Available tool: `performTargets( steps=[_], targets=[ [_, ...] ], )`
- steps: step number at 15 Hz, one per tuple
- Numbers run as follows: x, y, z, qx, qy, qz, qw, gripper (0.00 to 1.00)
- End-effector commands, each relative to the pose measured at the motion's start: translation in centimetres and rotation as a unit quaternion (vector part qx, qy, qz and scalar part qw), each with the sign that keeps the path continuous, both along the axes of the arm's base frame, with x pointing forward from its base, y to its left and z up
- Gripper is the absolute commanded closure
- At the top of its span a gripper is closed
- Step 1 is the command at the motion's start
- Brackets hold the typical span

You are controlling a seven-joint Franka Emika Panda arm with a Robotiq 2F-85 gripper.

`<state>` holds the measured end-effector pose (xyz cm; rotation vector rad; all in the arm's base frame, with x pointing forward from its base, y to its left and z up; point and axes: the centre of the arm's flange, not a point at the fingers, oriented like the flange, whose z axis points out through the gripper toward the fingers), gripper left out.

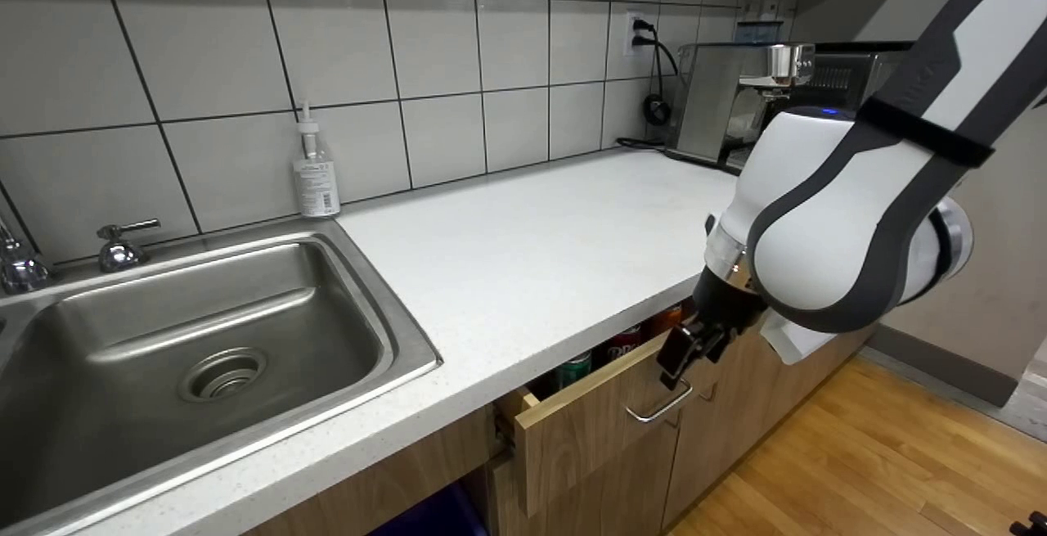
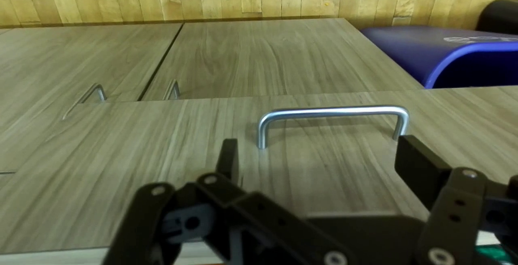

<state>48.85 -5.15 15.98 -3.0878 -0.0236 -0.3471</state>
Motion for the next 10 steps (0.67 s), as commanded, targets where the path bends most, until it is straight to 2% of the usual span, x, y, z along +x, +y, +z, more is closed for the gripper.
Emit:
performTargets(
  steps=[1, 10],
  targets=[
    [-3.3, 0.0, 2.8, 0.004, -0.004, 0.008, 1.0000, 0.00],
    [-7.0, -0.4, 6.3, -0.019, 0.024, -0.013, 0.9994, 0.00]
  ],
)
